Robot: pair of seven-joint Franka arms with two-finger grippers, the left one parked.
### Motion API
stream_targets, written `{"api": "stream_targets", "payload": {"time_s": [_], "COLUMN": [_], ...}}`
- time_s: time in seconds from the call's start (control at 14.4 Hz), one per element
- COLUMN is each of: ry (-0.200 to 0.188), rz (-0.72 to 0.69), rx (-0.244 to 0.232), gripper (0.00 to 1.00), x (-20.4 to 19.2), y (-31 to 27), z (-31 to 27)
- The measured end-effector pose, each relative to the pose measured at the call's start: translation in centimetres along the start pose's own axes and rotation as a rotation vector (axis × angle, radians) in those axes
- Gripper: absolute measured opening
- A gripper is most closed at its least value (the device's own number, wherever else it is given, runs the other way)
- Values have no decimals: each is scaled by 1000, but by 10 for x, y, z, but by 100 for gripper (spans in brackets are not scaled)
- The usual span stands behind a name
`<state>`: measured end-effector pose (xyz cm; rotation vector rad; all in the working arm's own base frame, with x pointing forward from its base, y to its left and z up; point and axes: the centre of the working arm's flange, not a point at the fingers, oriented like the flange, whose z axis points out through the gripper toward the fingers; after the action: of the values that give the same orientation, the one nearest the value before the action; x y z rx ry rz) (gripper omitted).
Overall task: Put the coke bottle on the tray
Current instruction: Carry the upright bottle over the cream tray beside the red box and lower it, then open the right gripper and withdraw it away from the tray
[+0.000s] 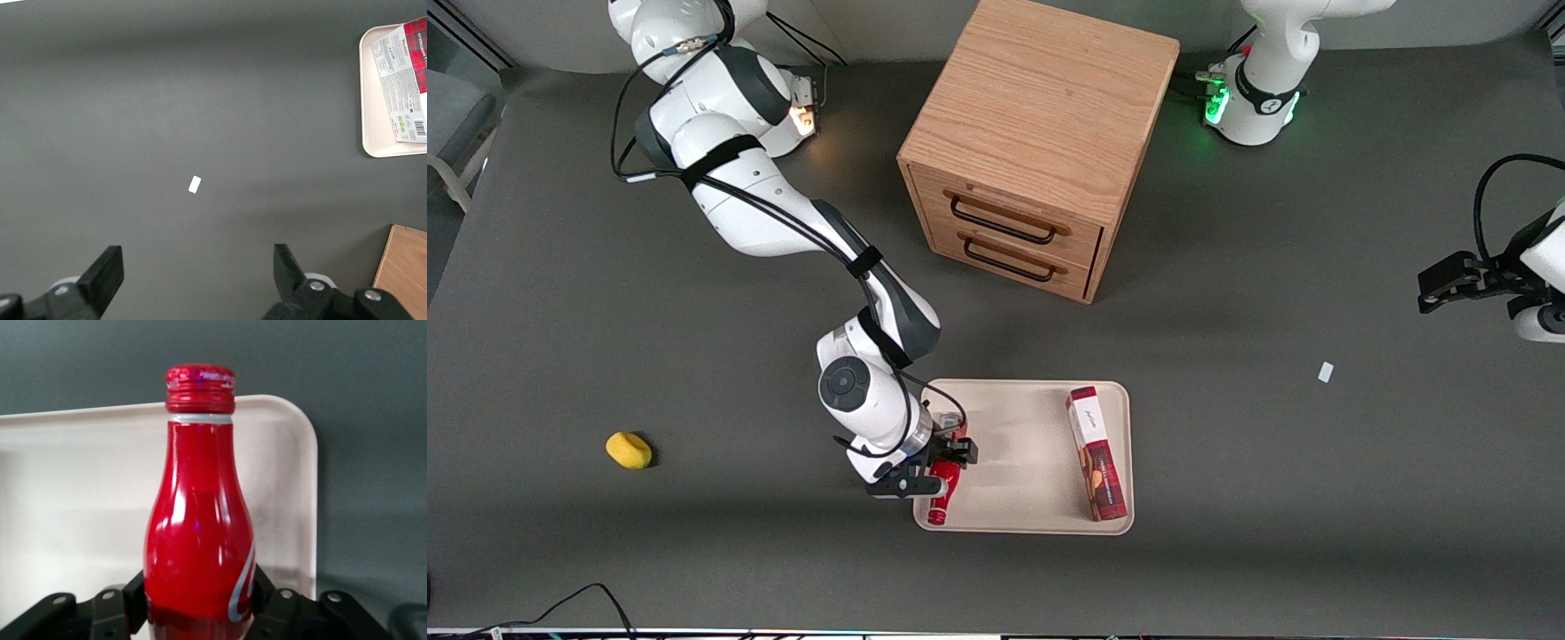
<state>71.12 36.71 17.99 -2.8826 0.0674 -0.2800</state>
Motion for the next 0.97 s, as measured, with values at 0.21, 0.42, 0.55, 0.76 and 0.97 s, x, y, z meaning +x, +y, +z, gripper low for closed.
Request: {"api": "stream_targets", "payload": {"time_s": [0.21, 0.42, 0.55, 0.76, 0.97], "ry": [18, 42, 52, 74, 112], "rz": [-4, -15, -17, -18, -23], "rx": [0, 2, 6, 14, 26], "gripper": [87, 100, 100, 100, 100], "x": [2, 2, 2, 8, 21], "y": [1, 2, 1, -2, -10], "z": [-1, 1, 1, -9, -46]}}
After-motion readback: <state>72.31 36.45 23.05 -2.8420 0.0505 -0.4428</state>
